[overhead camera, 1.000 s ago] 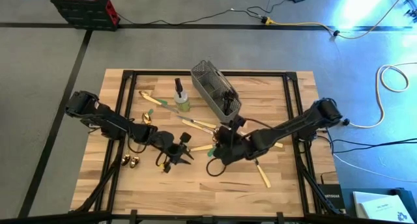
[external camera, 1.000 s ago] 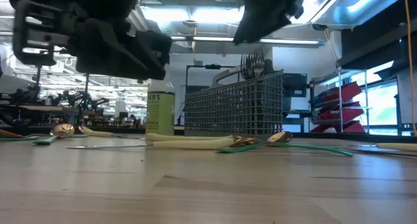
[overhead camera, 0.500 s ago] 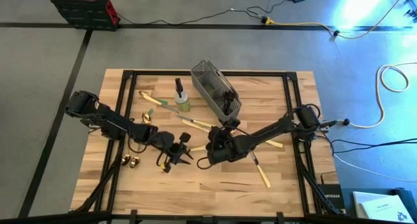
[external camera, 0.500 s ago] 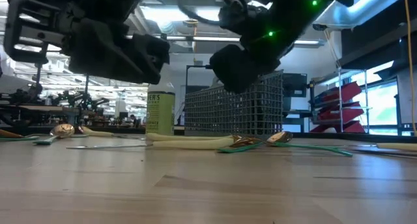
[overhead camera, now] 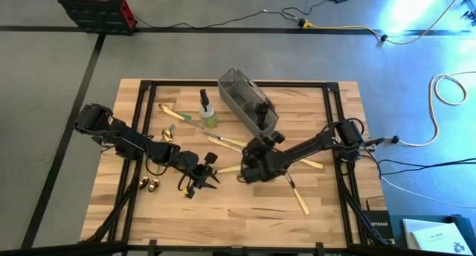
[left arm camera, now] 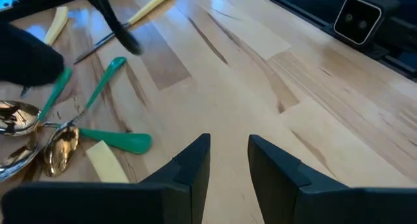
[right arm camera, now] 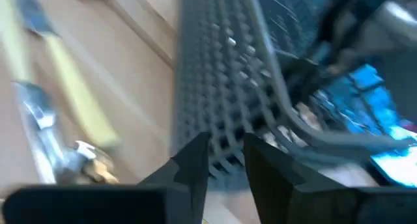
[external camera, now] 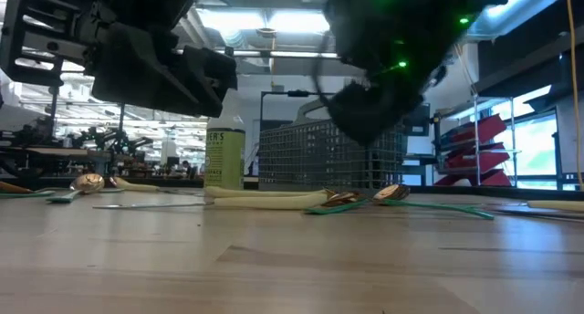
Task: Sort silverware
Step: Move the spray bottle to the upper left of the table
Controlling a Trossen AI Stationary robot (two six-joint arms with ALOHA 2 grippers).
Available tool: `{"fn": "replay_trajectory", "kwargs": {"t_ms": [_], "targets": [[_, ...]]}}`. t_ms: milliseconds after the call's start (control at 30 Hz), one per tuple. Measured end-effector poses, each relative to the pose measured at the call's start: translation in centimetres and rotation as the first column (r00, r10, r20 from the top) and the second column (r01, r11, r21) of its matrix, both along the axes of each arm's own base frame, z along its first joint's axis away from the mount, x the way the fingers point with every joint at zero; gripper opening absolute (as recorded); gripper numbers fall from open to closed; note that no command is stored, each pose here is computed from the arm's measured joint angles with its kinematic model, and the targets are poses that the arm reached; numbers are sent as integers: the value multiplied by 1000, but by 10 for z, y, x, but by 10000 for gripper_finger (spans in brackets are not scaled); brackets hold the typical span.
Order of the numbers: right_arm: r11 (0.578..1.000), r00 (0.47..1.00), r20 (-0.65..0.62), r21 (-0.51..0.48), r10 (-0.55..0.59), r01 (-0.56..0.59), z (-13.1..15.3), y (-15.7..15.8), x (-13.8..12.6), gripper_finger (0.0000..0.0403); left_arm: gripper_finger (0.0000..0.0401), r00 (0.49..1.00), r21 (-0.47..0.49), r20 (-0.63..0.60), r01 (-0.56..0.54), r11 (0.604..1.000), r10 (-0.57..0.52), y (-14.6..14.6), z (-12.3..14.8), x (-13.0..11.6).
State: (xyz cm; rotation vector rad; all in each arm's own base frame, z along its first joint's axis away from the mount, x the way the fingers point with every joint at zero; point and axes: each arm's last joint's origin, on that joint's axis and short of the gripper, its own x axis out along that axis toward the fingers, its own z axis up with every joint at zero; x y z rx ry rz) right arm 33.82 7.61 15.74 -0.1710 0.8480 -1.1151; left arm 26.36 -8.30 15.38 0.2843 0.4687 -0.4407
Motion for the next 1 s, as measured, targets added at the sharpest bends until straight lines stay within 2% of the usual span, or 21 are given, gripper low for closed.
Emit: {"fn": "replay_trajectory", "kwargs": {"t_ms": [133, 367, 467, 533, 600, 667, 733, 833, 900, 1000], "targets": [[997, 997, -12, -36, -70, 69, 3, -1, -13, 56, 90, 1000, 2, -14, -1, 1000, 1, 0, -1, -1], [987, 987, -44, -54, -155, 153, 10, 1, -30, 53, 90, 999, -51, -19, -34, 998, 33, 1, 0, 0], [992, 992, -35, -27, -121, 120, 14, 17, -36, 53, 90, 996, -86, -33, -82, 993, 80, 2, 3, -1], [997, 997, -20, -2, -75, 75, 19, 34, -43, 53, 90, 990, -70, -23, -139, 988, 138, 3, 7, -4], [999, 999, 30, 13, -36, 36, 22, 53, -52, 53, 90, 976, -68, 48, -208, 976, 211, 8, 11, -13], [1000, 995, 97, 14, 4, -5, 26, 71, -63, 53, 90, 942, -139, 192, -253, 958, 276, 15, 15, -29], [999, 982, 180, -7, 50, -50, 29, 88, -74, 53, 90, 868, -261, 341, -281, 924, 361, 27, 19, -52], [996, 953, 289, -17, 90, -89, 31, 107, -88, 55, 90, 765, -403, 452, -284, 870, 459, 44, 11, -91], [996, 945, 315, -7, 86, -89, 31, 111, -92, 66, 90, 721, -417, 482, -310, 854, 497, 49, 7, -104], [998, 946, 320, 19, 49, -58, 30, 110, -91, 103, 90, 672, -384, 457, -443, 810, 583, 53, 8, -100]]}}
